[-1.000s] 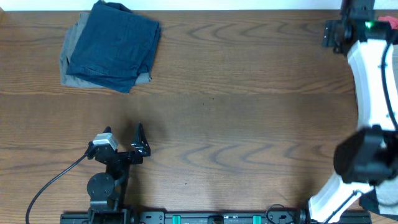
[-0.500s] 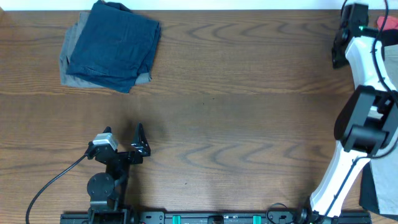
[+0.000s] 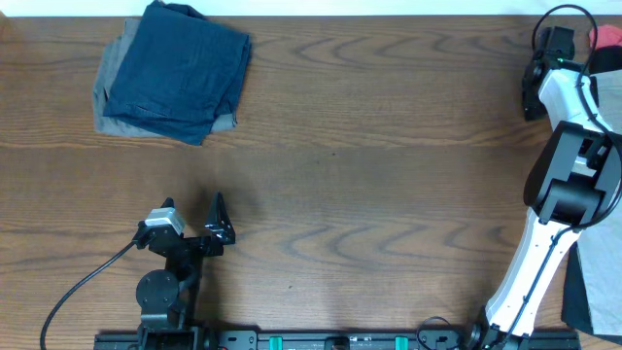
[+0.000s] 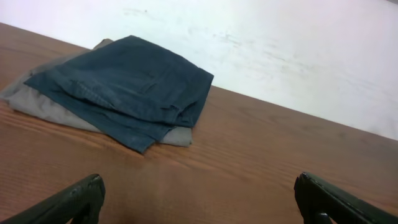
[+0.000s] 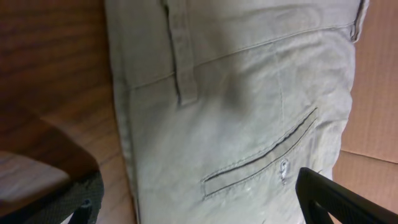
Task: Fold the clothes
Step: 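Reach the right gripper to the khaki pants at the right edge and grasp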
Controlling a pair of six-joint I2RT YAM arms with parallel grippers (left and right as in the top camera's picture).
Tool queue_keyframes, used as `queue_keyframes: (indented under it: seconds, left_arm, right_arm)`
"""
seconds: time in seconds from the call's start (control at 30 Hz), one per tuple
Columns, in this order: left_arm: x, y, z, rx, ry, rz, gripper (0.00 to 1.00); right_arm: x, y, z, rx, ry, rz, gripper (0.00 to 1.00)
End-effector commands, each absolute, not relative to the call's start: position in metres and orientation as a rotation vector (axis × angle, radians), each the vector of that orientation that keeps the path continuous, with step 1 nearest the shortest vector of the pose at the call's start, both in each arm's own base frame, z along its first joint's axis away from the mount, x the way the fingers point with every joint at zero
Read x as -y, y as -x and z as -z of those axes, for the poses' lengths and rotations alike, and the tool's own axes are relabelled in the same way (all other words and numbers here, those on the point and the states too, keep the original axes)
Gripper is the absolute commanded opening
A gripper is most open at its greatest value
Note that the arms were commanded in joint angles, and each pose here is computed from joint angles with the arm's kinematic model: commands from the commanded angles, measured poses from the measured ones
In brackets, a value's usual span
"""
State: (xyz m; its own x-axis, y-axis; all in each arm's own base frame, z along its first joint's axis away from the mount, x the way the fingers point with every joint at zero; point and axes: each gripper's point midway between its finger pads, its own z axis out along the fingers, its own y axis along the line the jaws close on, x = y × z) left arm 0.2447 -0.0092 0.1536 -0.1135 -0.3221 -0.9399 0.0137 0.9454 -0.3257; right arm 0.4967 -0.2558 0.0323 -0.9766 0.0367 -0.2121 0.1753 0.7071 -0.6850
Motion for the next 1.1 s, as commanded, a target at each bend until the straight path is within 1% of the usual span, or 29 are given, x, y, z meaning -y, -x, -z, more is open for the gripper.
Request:
queue_keyframes:
  seconds: [0.0,0.07,0.1,0.13,0.27,0.37,0.43,0.47,0.53,0.57,0.6,0.8,0.93,1.07]
  left_arm:
    - [0.009,-0.244,-0.138,-1.711,0.239,0.284,0.98]
    - [0.009,-0.244,-0.138,-1.711,0.239,0.284,0.98]
    - [0.009,-0.244,-0.138,-1.711,0.239,0.284,0.98]
    - [0.009,-0.244,-0.138,-1.711,0.239,0.284,0.98]
    - [0.009,-0.244,-0.138,-1.711,0.239,0.284,0.98]
    - [0.009,-0.244,-0.138,-1.711,0.239,0.284,0.98]
    - [0.009,-0.244,-0.138,-1.711,0.239,0.284,0.98]
    - [0.009,-0.244,-0.138,-1.711,0.239,0.284,0.98]
    - [0.009,-0.244,-0.138,-1.710,0.239,0.284,0.98]
    - [0.009,-0.244,-0.138,-1.711,0.239,0.284,0.98]
    - [0.009,-0.244,-0.138,-1.711,0.239,0.284,0.98]
    - [0.010,-0.244,-0.138,-1.711,0.238,0.285,0.98]
    - [0.009,-0.244,-0.138,-1.710,0.239,0.284,0.98]
    - [0.009,-0.244,-0.138,-1.711,0.239,0.284,0.98]
  right_arm:
    - [0.267,-0.490,-0.010,-2.778,-0.155,1.136,0.93]
    - [0.269,-0.488,-0.007,-2.783,-0.162,1.137,0.87]
    - [0.271,-0.488,-0.006,-2.784,-0.166,1.134,0.86]
    - [0.272,-0.487,-0.005,-2.786,-0.170,1.133,0.81]
    - [0.273,-0.487,-0.001,-2.795,-0.173,1.080,0.53]
    - [0.271,-0.488,0.001,-2.793,-0.194,1.054,0.38]
    - [0.269,-0.489,0.002,-2.796,-0.195,1.033,0.19]
    - [0.268,-0.489,0.003,-2.798,-0.194,1.024,0.13]
    - [0.268,-0.488,0.003,-2.795,-0.219,1.020,0.04]
    - [0.268,-0.488,0.003,-2.792,-0.236,1.017,0.01]
    - [0.268,-0.488,0.003,-2.787,-0.260,1.014,0.01]
    - [0.268,-0.486,-0.009,-2.740,-0.393,0.997,0.01]
    - [0.269,-0.489,-0.036,-2.655,-0.512,0.977,0.01]
    - [0.270,-0.491,-0.073,-2.546,-0.629,0.945,0.01]
